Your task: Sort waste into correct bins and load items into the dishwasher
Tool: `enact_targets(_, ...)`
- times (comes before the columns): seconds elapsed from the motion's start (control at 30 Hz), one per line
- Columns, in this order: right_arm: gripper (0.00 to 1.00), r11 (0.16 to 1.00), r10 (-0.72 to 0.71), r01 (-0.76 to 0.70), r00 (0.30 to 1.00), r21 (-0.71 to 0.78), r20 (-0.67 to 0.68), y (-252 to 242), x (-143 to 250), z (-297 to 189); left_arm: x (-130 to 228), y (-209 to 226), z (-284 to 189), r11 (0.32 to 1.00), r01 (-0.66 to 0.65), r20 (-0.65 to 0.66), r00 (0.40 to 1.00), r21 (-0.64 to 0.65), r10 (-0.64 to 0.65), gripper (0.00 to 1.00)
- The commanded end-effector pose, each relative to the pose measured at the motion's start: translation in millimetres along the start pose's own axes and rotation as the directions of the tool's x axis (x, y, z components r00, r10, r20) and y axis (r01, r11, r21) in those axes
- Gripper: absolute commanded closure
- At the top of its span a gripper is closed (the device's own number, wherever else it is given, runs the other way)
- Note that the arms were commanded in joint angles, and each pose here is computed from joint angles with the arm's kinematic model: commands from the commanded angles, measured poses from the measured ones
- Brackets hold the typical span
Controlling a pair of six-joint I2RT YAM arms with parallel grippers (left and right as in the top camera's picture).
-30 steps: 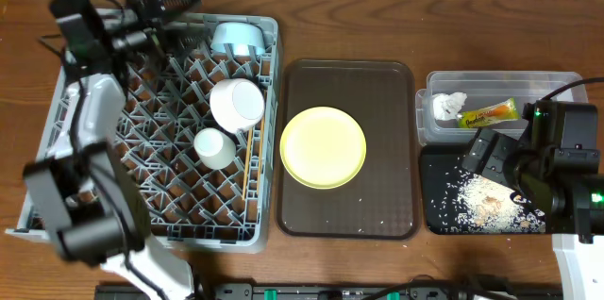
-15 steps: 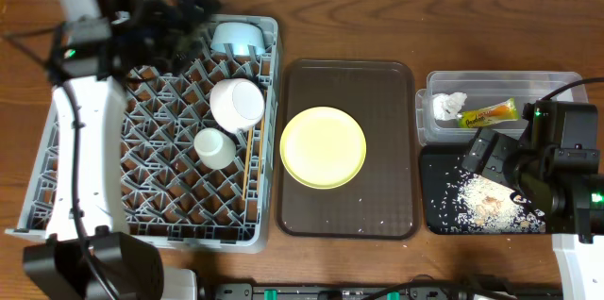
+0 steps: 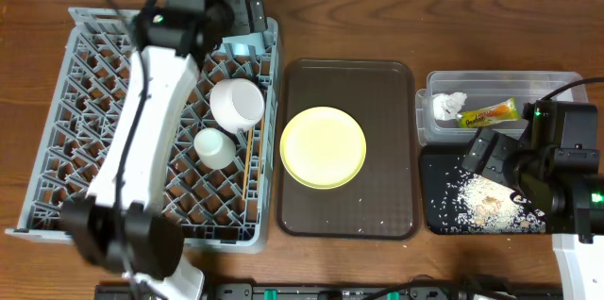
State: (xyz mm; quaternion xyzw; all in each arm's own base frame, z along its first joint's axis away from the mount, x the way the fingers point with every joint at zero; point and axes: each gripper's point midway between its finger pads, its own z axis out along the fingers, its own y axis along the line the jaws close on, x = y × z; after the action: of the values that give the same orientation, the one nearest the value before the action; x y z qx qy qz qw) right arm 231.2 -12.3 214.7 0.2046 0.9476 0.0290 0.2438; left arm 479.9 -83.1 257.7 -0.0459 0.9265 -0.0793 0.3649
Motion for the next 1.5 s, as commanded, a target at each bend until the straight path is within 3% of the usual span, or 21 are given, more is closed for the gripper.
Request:
enact_targets(0.0,0.01,1.000,-0.003,0.003,1.000,0.008,0.008,-2.5,-2.1,-1.4,10.9,18.9,37.7,0.996,-0.031,-0.053,0.998,-0.079,0.027,0.01)
enact_targets(0.13,0.01,1.000,-0.003,0.003,1.000,0.008,0.008,-2.5,-2.1,-1.4,21.8,22.0,69.2,0.995,-0.047,-0.091,0.995,-0.087,0.039,0.00)
enact_targets(0.17,0.01,1.000,-0.004,0.003,1.000,0.008,0.007,-2.4,-2.0,-1.4,23.5,22.4,75.8,0.994,-0.059,-0.096,0.994,-0.087,0.051,0.05)
enact_targets(0.3,0.01,1.000,-0.003,0.003,1.000,0.008,0.008,-2.5,-2.0,-1.4,28.3,25.3,100.6,0.989,-0.113,-0.106,0.989,-0.090,0.103,0.34)
enact_targets(0.43,0.01,1.000,-0.003,0.003,1.000,0.008,0.008,-2.5,-2.1,-1.4,34.5,29.1,113.9,0.988,-0.123,-0.123,0.986,-0.094,0.111,0.74)
enact_targets(0.47,0.01,1.000,-0.003,0.003,1.000,0.008,0.008,-2.5,-2.1,-1.4,36.0,30.2,115.9,0.988,-0.122,-0.128,0.986,-0.096,0.110,0.78)
enact_targets(0.6,0.01,1.000,-0.003,0.003,1.000,0.008,0.008,-2.5,-2.1,-1.4,41.3,33.4,121.8,0.988,-0.121,-0.146,0.984,-0.100,0.106,0.79)
enact_targets(0.7,0.01,1.000,-0.003,0.003,1.000,0.008,0.008,-2.5,-2.0,-1.4,45.8,35.7,125.8,0.984,-0.145,-0.163,0.978,-0.100,0.127,0.92)
enact_targets(1.47,0.01,1.000,-0.003,0.003,1.000,0.008,0.008,-2.5,-2.0,-1.4,36.4,50.2,147.3,0.984,-0.137,-0.115,0.986,-0.113,0.124,0.92)
